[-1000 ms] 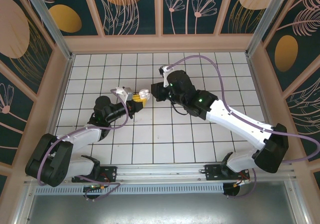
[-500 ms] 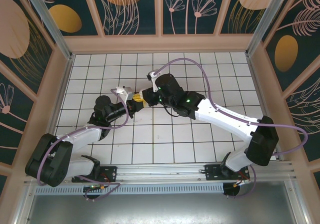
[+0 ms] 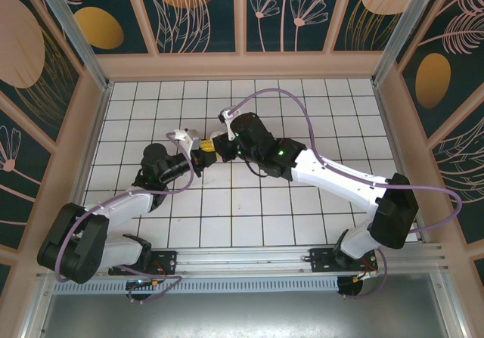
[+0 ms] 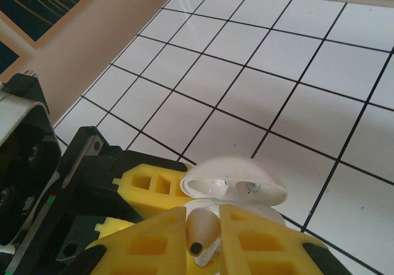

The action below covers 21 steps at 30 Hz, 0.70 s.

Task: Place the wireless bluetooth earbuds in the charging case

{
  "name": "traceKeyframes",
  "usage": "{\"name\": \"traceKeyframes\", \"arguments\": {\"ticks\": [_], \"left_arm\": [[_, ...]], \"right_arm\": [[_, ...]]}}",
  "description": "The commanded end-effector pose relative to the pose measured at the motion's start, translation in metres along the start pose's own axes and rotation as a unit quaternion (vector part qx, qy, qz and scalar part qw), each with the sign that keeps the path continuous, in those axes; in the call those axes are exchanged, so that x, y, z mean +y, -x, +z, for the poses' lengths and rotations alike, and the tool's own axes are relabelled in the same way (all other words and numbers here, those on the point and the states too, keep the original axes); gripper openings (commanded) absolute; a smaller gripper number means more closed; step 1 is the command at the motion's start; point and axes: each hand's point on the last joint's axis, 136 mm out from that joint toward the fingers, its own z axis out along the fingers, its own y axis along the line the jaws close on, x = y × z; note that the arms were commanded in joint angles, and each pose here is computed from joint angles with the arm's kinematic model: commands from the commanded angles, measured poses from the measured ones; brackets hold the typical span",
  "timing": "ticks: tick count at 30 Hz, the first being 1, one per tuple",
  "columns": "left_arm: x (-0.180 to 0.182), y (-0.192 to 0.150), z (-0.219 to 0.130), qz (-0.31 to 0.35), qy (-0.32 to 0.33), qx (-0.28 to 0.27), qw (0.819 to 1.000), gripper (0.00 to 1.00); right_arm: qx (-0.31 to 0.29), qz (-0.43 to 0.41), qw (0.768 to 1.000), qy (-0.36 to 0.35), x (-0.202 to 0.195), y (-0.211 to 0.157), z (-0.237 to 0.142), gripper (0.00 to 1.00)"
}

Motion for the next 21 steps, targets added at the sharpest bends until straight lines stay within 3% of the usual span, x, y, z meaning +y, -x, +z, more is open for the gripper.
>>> {"name": "traceKeyframes", "arguments": {"ticks": [1,7,21], "left_arm": [[-0.01,0.025,0.002,0.022,-0.021,-0.031,0.999,0.1],[-0.011,0.028,0.002,0.02,-0.023,-0.035,0.999,0.1],[-0.013,0.043,0.002,0.012,-0.023,-0.051,0.998,0.1]], "right_arm": [[-0.044,-0.012,0.999,-0.013,0.003,0.03,-0.009,0.17],[-0.071,-0.021,0.997,-0.022,0.001,0.044,-0.016,0.18],[-0.041,-0.035,0.998,-0.037,-0.006,0.023,-0.007,0.17]]}}
